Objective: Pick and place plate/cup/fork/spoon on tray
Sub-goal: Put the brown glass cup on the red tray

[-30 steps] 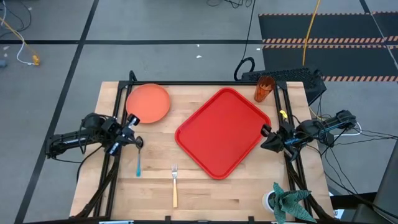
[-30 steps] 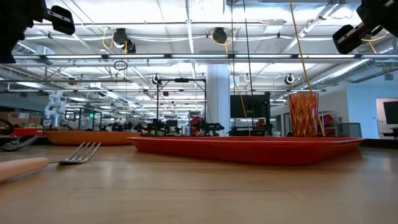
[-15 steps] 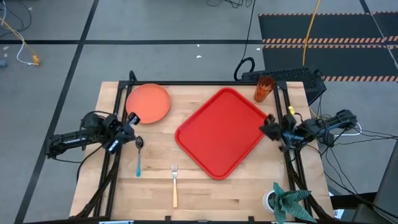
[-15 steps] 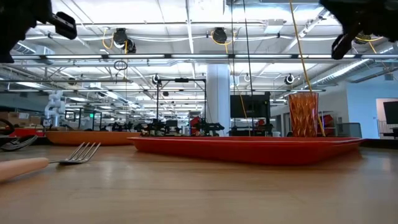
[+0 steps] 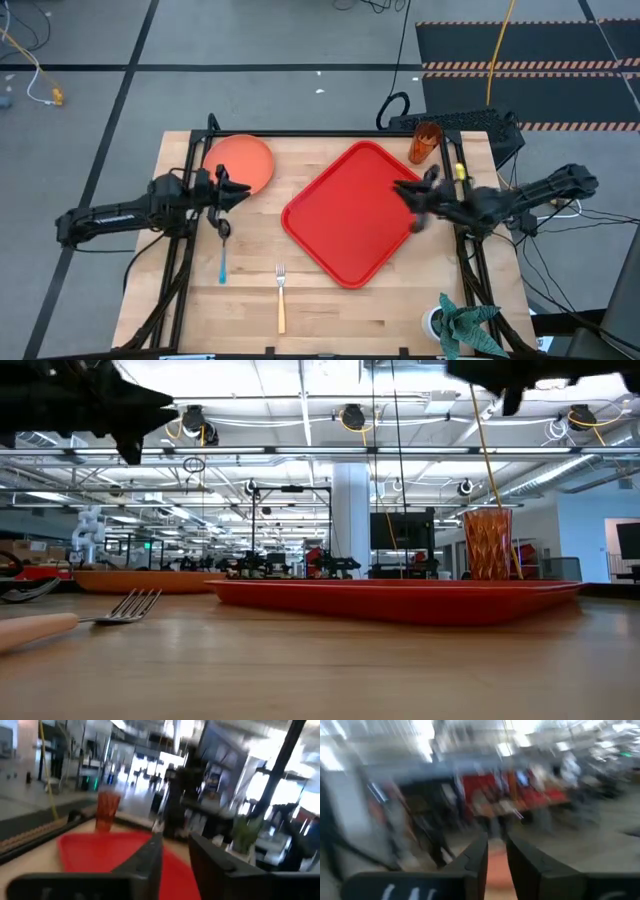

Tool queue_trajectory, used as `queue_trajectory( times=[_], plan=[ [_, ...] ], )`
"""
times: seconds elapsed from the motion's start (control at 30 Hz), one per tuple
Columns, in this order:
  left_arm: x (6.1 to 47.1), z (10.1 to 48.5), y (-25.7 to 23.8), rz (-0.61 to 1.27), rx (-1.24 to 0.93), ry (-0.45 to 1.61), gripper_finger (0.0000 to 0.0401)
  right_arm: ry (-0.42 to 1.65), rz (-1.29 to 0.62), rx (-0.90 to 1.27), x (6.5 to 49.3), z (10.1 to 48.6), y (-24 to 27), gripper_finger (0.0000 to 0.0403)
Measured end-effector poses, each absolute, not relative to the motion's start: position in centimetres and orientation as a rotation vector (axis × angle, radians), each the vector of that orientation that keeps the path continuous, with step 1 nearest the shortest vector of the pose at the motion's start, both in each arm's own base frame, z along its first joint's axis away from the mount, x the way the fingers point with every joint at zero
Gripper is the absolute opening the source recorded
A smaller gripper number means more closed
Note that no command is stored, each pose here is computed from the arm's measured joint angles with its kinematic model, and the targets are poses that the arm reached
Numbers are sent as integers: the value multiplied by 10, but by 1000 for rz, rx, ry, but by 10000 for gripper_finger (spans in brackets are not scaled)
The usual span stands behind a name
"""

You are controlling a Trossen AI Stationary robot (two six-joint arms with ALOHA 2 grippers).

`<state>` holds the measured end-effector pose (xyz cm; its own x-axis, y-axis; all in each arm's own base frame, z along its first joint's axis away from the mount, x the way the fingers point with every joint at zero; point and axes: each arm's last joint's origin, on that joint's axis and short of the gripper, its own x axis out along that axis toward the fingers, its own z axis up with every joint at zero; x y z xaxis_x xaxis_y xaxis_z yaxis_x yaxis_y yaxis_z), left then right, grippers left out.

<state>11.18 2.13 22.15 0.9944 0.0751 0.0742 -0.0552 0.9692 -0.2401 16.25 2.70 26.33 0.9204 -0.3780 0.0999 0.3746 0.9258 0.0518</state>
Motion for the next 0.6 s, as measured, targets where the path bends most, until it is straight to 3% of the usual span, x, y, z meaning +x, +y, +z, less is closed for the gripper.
queue_trajectory(
  times=[0.17,0.3,0.6],
  plan=[
    [128,248,20,61,-152,159,180,251,-429,-143,202,281,32,94],
    [145,261,17,92,-85,303,210,455,-445,-328,225,285,34,109],
    [182,289,23,509,138,522,188,427,-658,-611,238,316,29,109]
  ],
)
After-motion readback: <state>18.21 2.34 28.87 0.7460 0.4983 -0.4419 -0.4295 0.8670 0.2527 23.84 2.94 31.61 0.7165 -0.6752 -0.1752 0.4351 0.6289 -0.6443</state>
